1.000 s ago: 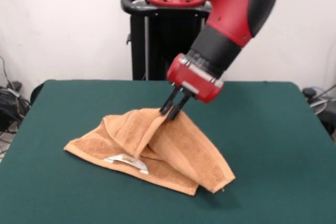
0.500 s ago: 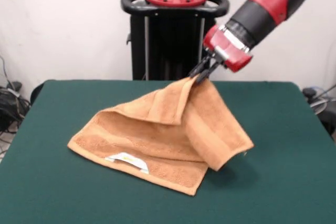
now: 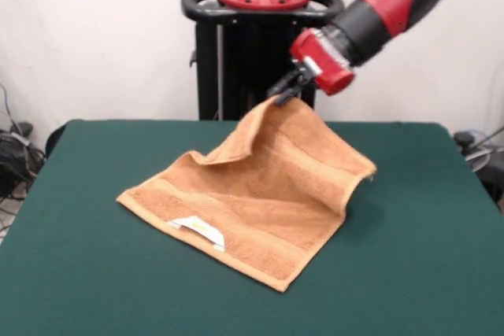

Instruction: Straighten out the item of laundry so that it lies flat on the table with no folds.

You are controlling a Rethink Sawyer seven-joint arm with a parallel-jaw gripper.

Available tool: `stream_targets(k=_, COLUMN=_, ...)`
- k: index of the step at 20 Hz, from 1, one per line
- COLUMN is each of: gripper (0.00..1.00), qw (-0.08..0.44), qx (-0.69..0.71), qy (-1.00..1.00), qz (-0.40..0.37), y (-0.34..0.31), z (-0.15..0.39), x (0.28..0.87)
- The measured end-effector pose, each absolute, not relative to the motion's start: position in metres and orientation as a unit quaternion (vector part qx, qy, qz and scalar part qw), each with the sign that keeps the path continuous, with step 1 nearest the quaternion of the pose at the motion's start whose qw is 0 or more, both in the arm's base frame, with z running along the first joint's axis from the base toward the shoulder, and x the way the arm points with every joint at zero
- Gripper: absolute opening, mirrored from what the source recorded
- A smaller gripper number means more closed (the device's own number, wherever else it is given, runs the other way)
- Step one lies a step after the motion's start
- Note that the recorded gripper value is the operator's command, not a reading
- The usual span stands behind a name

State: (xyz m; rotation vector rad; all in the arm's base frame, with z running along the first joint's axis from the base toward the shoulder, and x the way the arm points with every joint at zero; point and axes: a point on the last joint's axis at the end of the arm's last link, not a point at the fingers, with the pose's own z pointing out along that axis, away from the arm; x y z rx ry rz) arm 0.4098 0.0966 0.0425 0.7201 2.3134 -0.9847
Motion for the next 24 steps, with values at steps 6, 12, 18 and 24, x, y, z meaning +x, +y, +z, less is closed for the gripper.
stream_targets(k=6, gripper=0.00, qw=0.233, qx=0.208, qy=0.884, qz=-0.348, y=0.007, z=0.015, x=0.391)
stream_targets(k=12, gripper=0.00, qw=0.197, qx=0.169, qy=0.931, qz=-0.257, y=-0.017, z=-0.021, x=0.357)
stream_targets(k=18, gripper=1.00, qw=0.103, qx=0.216, qy=0.955, qz=-0.176, y=0.020, z=-0.041, x=0.321)
stream_targets(k=24, gripper=1.00, qw=-0.012, qx=0.256, qy=0.957, qz=-0.139, y=0.064, z=-0.022, x=0.300)
